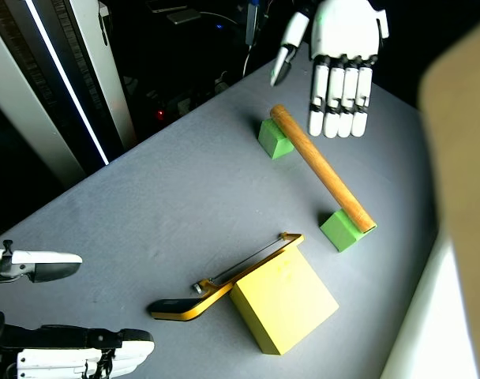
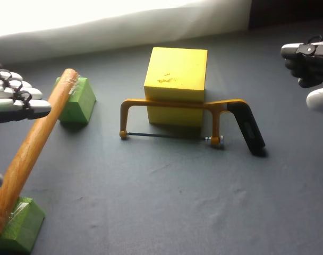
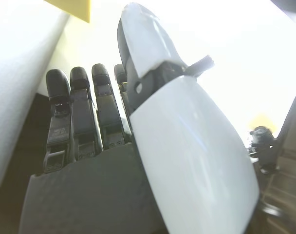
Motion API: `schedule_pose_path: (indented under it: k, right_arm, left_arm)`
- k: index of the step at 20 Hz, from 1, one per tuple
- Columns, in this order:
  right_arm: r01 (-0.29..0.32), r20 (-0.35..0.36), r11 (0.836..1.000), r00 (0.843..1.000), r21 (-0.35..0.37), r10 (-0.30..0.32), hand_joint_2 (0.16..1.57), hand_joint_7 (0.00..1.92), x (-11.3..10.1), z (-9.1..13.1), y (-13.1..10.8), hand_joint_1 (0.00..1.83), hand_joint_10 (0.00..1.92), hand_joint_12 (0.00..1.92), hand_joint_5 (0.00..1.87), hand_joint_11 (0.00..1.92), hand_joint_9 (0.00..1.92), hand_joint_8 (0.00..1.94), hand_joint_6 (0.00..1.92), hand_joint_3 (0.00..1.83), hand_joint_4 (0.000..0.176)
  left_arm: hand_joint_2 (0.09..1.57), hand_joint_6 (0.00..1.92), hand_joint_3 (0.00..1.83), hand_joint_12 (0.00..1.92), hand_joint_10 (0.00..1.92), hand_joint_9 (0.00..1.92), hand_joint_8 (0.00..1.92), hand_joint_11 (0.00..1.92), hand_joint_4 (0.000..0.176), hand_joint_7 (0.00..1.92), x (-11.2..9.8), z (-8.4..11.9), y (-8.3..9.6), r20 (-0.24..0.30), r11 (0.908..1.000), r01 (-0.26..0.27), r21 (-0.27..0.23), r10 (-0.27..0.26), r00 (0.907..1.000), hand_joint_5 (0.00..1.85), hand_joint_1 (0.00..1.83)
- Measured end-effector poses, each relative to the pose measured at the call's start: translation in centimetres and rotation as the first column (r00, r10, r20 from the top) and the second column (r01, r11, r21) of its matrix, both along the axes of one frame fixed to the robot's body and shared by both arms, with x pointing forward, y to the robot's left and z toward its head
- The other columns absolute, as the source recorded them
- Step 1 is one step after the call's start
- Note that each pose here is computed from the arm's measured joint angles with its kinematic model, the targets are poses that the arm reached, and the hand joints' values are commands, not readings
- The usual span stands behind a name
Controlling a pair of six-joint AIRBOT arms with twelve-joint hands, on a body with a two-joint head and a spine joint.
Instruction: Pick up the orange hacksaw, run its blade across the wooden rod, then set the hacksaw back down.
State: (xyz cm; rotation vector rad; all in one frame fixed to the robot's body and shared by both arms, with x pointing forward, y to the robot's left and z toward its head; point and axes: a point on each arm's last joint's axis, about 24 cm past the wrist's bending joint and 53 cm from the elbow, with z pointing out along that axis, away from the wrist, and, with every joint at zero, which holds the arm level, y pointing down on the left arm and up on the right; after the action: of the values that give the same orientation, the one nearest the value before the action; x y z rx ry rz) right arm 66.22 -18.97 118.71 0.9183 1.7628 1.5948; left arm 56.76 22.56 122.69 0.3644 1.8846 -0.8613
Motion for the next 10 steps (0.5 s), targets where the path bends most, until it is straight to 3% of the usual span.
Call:
schedule_pose_path:
  k: [3, 7, 10]
  right_arm:
    - [0.018, -0.029, 1.0, 0.999, -0.004, -0.018, 1.18, 0.19, -0.2, -1.6, -0.5, 0.95, 0.0, 0.75, 0.17, 0.0, 0.2, 0.0, 0.0, 0.0, 0.0]
    - [0.074, -0.084, 0.995, 0.994, 0.064, -0.069, 1.18, 0.19, 0.0, -3.0, -1.0, 0.98, 0.0, 0.77, 0.17, 0.0, 0.2, 0.0, 0.0, 0.0, 0.0]
    - [0.111, -0.108, 0.987, 0.989, 0.114, -0.099, 1.2, 0.24, 0.5, -3.0, -1.2, 0.97, 0.01, 0.83, 0.21, 0.0, 0.24, 0.01, 0.01, 0.0, 0.0]
  left_arm:
    - [1.27, 0.0, 0.0, 0.18, 0.0, 0.08, 0.0, 0.0, 0.0, 0.08, -1.1, -0.4, 0.9, -0.01, 0.9989, 0.018, 0.044, -0.018, 0.9998, 0.07, 0.06]
    - [1.27, 0.0, 0.0, 0.2, 0.01, 0.11, 0.0, 0.0, 0.0, 0.11, -2.9, -0.3, 1.4, -0.018, 0.9967, 0.026, 0.077, -0.025, 0.9995, 0.11, 0.07]
    - [1.28, 0.0, 0.0, 0.21, 0.0, 0.11, 0.0, 0.0, 0.0, 0.1, -4.7, -0.9, 1.3, -0.035, 0.9881, 0.082, 0.13, -0.078, 0.9963, 0.12, 0.08]
